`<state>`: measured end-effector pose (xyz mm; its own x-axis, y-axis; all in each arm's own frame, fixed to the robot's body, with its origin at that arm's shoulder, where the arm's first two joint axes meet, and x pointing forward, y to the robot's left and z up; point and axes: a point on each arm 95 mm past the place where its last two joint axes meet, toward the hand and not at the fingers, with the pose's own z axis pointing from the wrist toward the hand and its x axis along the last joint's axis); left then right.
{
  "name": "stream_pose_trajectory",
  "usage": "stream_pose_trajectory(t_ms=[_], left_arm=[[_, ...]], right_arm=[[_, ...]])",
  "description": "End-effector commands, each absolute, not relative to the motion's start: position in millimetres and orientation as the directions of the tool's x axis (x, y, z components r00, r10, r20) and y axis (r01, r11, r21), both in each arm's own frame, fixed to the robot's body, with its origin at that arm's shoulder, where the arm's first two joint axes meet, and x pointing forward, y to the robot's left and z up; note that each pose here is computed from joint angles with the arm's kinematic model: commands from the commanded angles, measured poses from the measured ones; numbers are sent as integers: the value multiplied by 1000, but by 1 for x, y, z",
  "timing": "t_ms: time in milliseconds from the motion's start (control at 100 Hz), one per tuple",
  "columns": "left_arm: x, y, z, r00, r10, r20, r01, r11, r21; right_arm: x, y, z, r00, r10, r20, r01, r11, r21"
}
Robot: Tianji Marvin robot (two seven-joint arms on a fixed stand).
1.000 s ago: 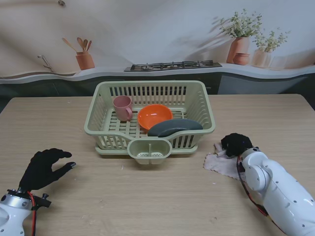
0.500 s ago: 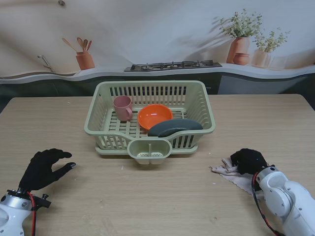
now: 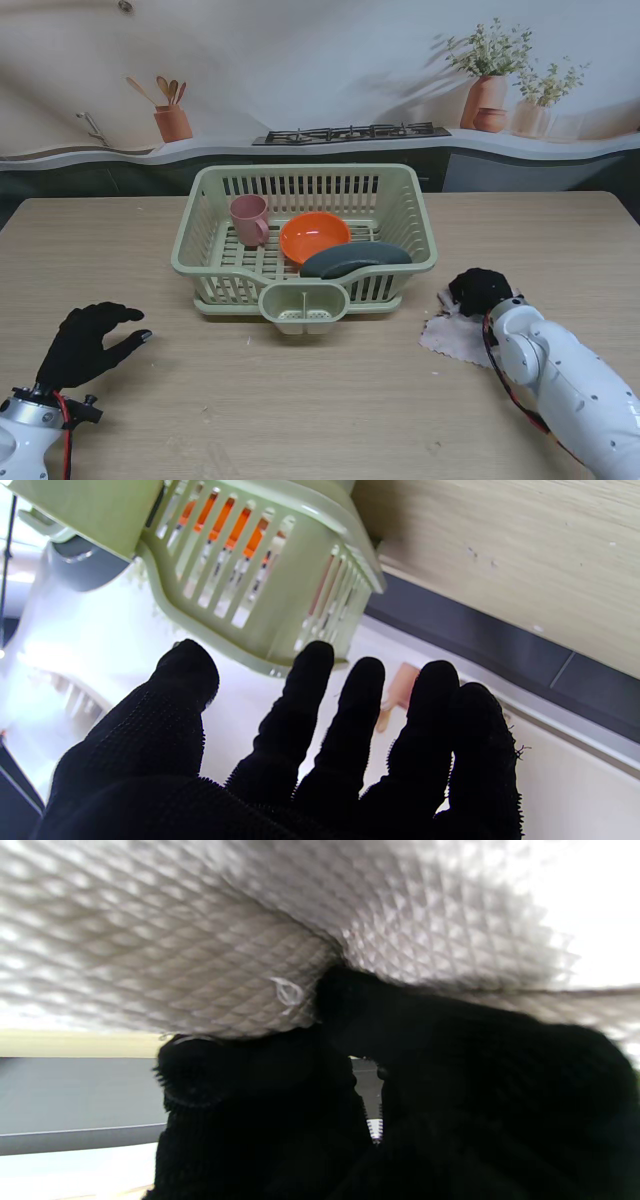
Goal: Clear dishes and wipe the table
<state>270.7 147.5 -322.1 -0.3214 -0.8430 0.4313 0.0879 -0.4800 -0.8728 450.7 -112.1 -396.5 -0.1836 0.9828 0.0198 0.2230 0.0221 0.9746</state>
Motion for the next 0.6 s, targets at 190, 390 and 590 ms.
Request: stream_pose_trajectory(t_ms=[190,390,590], left_arm=[[268,146,-324,-320,-841,436,79,-483,-872],[268,147,-324,-321,-839,439,76,-485,-871],[268,147,-325,-324,-839,437,78,-484,-872]], right_arm=[[467,-84,-413,-173,984,31,297,22,955],[449,-84,-415,-181,981,67,317,-6,948],[412,-95,-417,-199,971,136,335,-63,940]])
